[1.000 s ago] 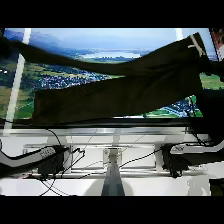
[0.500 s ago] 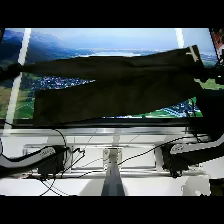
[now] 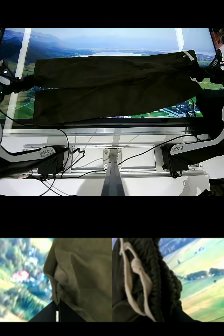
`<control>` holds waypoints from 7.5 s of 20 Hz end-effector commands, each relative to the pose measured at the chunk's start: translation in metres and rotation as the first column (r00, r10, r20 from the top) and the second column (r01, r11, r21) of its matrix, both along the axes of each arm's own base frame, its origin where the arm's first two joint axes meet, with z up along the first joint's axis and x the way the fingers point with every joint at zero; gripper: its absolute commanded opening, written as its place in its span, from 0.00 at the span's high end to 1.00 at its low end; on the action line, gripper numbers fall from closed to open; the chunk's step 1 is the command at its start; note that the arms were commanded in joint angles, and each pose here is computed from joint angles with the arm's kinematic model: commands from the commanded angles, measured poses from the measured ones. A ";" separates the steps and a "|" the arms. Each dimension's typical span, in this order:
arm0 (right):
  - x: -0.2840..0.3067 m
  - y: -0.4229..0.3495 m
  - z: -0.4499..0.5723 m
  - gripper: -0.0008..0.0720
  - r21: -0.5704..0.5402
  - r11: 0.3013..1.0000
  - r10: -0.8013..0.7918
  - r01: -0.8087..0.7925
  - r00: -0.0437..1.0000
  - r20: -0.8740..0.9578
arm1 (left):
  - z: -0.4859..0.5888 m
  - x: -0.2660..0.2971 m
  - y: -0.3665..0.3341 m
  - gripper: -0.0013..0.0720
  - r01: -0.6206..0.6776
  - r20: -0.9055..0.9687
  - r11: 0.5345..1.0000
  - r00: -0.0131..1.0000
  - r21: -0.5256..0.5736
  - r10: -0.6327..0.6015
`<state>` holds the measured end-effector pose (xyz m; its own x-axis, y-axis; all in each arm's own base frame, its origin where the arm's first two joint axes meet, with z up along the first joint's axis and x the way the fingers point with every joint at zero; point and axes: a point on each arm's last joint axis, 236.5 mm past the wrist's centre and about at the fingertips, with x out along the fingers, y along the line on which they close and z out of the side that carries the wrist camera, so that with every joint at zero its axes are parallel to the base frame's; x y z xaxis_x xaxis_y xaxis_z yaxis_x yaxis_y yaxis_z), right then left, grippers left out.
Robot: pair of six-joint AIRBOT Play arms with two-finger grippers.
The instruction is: Fold the clothes and pants, and hang the long-sleeved shirts on hangers.
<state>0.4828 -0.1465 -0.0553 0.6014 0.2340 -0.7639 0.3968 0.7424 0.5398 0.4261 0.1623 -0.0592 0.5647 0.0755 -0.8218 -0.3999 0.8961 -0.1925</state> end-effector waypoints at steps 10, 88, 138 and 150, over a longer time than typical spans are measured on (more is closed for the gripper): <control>0.055 -0.022 0.022 0.92 -0.267 0.957 -0.063 0.114 0.979 0.193 | 0.013 0.026 0.013 0.95 -0.080 0.121 0.997 0.989 -0.007 0.080; -0.067 -0.046 0.045 0.92 -0.271 0.957 -0.111 0.107 0.994 0.002 | -0.033 -0.271 -0.074 0.24 -0.434 -0.471 0.827 0.849 -0.358 0.241; -0.175 -0.006 0.132 0.92 -0.316 0.888 -0.295 0.334 0.941 0.166 | 0.121 0.036 0.029 0.96 -0.129 0.235 0.980 0.958 -0.153 0.163; -0.023 -0.043 0.059 0.92 -0.075 0.879 -0.445 0.470 0.868 0.220 | 0.084 0.191 -0.010 0.96 -0.158 0.384 0.941 0.883 -0.299 0.271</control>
